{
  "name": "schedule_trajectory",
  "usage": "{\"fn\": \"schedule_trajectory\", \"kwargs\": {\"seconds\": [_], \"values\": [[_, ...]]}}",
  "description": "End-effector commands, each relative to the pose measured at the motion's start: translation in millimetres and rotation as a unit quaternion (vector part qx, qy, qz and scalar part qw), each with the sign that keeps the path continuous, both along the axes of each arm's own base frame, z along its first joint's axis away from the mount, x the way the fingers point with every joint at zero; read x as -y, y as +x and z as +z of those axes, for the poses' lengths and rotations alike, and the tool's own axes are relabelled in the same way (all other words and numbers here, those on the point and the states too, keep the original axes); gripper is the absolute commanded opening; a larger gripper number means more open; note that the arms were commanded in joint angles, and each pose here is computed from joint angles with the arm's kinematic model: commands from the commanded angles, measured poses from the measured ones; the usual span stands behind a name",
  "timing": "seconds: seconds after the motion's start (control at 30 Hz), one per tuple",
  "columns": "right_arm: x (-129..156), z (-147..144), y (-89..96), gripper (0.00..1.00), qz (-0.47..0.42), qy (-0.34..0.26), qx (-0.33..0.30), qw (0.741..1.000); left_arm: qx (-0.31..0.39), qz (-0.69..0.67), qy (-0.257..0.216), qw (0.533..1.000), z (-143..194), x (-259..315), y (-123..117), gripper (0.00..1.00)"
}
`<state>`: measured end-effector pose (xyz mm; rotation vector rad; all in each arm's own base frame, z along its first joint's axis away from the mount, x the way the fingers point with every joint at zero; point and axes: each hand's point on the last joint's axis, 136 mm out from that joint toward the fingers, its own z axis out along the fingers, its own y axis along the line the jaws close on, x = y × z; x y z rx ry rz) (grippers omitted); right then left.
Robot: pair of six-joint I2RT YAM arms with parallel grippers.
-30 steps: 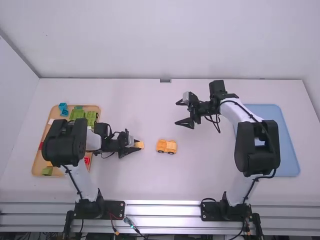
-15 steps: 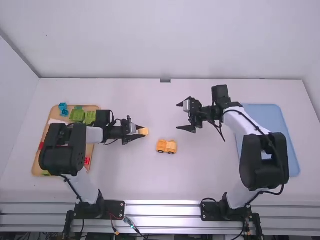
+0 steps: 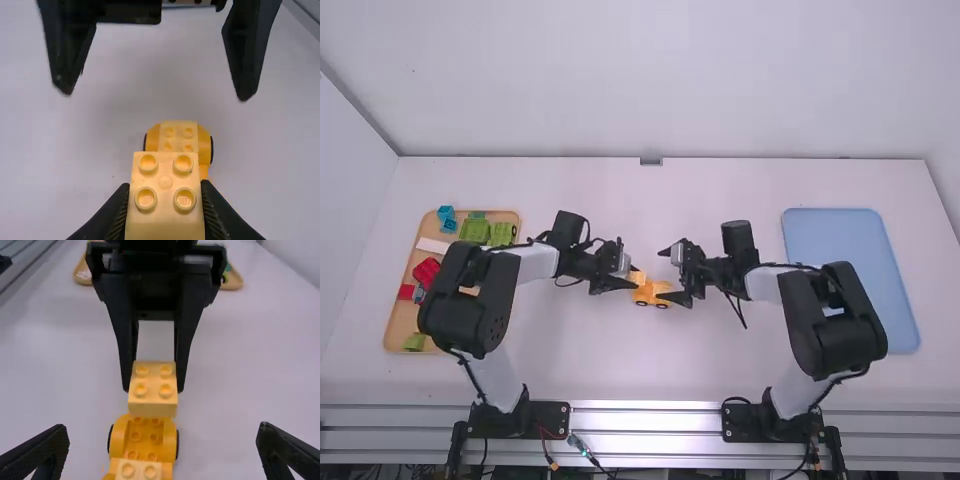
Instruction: Assemble lego blocks to make yellow taxi
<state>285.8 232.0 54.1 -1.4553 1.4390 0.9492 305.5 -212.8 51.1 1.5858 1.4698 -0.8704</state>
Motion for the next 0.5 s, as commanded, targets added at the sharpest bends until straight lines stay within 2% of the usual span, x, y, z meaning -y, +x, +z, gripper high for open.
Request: {"fn": "schedule_trajectory", "kwargs": {"seconds": [0.0,0.13,0.27,0.47], "values": [[-1,-27,-8.3,0.99,-0.006,-0.009,-0.055,0.998,0.021,-0.009,0.003,1.000,0,0,4,0.02],[-5,-45,-10.7,0.99,-0.003,-0.014,-0.067,0.998,0.016,-0.012,-0.006,1.000,1,0,1,0.02],[-6,-61,-8.4,0.99,-0.031,-0.054,-0.086,0.994,0.022,-0.015,-0.007,1.000,1,4,1,0.02],[-5,-75,-14.3,0.99,-0.043,-0.084,-0.078,0.992,0.011,-0.011,-0.006,1.000,1,4,0,0.02]]}}
